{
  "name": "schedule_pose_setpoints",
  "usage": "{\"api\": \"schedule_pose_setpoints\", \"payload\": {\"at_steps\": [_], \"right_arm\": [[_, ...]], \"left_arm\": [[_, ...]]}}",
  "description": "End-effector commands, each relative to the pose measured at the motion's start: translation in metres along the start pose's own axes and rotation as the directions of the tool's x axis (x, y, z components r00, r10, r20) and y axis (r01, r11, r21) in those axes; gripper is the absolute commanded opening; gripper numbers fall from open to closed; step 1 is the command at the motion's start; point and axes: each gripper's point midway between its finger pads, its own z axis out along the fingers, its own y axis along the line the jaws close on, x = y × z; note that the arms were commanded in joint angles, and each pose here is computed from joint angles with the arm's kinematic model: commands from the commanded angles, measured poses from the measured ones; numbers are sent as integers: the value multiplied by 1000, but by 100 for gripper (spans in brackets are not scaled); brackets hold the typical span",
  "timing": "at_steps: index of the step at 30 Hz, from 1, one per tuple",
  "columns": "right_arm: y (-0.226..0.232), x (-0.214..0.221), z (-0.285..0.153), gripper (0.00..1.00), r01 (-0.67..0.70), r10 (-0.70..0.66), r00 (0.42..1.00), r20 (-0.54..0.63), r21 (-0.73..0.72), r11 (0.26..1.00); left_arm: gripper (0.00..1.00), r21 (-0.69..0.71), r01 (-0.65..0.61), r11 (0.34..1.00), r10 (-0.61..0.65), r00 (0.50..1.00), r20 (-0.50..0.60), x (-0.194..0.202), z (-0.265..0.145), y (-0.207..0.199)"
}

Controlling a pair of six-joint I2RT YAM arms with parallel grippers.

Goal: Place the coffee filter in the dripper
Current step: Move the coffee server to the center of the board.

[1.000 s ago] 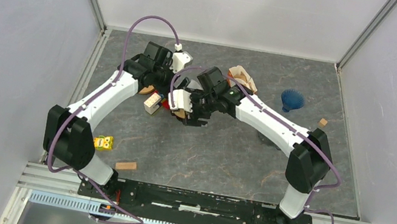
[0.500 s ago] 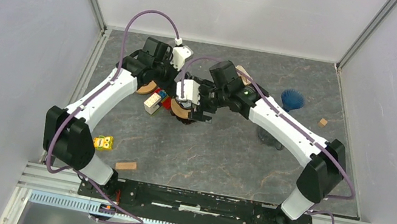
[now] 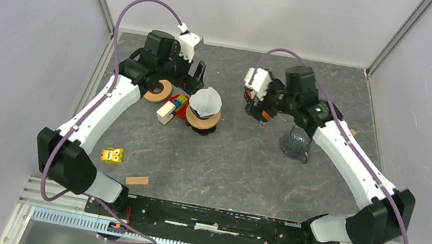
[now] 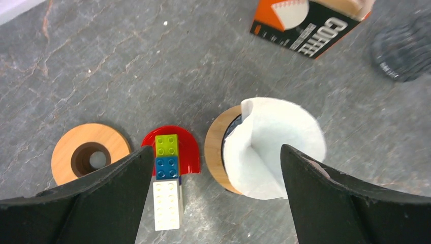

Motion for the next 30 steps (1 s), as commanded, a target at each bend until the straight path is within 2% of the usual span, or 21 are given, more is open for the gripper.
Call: {"api": "schedule_pose_setpoints", "payload": {"at_steps": [1, 4, 8, 15, 21, 26, 30], "right_arm": [[-24, 21, -42, 87, -123, 127, 992, -15, 164, 979], [-32, 66, -69, 85, -220, 249, 964, -90, 253, 942], [-31, 128, -100, 83, -306, 392, 896, -206, 353, 884], [-33, 200, -123, 77, -383, 537, 782, -316, 437, 814], [-27, 239, -107, 71, -440, 587, 710, -389, 406, 801], [-31, 260, -93, 63, -451, 604, 677, -420, 412, 792], [-27, 265, -81, 46, -490, 619, 660, -425, 381, 784]], "left_arm": [[100, 72, 56, 996, -67, 986, 154, -49, -31, -18], [100, 96, 57, 994, -72, 983, 167, -49, -39, -25], [100, 118, 43, 992, -65, 979, 192, -49, -48, -31], [100, 134, 32, 990, -60, 975, 212, -50, -54, -36], [100, 131, 31, 991, -59, 975, 214, -46, -55, -36], [100, 19, 76, 997, -78, 983, 168, -39, -50, -12], [95, -95, 155, 983, -144, 983, 113, -23, -48, 35]]}}
